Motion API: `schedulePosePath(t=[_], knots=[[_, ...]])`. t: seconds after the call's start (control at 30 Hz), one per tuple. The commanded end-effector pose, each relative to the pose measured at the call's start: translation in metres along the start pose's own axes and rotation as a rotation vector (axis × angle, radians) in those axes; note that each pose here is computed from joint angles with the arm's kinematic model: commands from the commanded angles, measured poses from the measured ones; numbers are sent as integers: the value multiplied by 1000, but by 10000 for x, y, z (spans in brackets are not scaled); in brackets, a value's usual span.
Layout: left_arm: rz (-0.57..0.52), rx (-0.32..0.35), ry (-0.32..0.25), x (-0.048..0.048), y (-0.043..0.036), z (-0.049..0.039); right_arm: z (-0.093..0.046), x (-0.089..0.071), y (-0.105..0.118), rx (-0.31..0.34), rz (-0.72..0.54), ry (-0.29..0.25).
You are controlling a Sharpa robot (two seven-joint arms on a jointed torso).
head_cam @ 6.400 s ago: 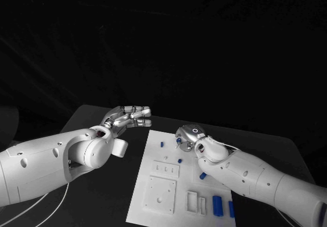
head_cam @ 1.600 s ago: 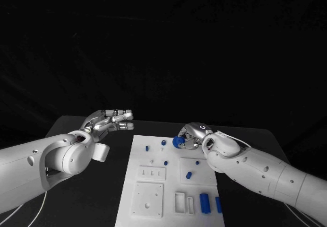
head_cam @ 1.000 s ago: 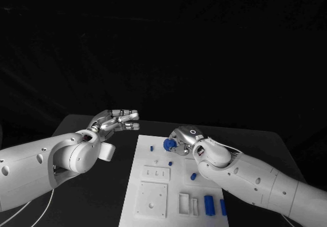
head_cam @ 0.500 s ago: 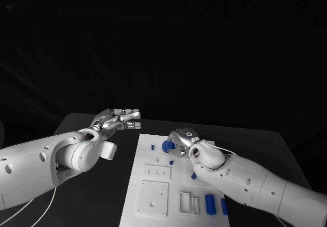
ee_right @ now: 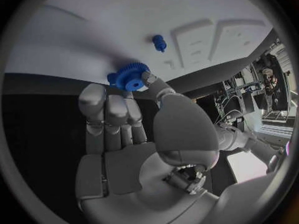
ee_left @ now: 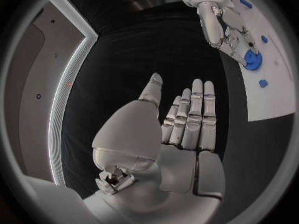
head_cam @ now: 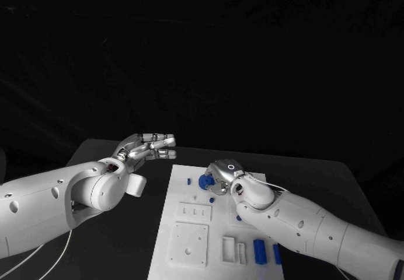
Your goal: Assemble the parts on the task board
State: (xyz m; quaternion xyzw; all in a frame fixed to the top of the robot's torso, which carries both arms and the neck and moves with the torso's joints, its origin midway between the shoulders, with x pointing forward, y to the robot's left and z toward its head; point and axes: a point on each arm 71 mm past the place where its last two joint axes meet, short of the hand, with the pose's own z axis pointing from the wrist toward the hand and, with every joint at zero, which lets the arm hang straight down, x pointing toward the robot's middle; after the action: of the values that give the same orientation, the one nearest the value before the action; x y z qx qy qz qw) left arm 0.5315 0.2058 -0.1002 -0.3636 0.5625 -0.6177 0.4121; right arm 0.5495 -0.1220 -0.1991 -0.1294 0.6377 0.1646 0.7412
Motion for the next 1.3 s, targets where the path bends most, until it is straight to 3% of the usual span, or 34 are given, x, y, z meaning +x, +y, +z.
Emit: schedulePosePath(t=[0.03,0.8,1.3], knots=[[-4,7,22,32,-10,8,-6,51,-16,-2,-19,16],[-4,3,25,38,-8,12,-6,165,-24,4,-9,62],[-4,2,22,20,-9,1,-52,177,-145,28,35,87]])
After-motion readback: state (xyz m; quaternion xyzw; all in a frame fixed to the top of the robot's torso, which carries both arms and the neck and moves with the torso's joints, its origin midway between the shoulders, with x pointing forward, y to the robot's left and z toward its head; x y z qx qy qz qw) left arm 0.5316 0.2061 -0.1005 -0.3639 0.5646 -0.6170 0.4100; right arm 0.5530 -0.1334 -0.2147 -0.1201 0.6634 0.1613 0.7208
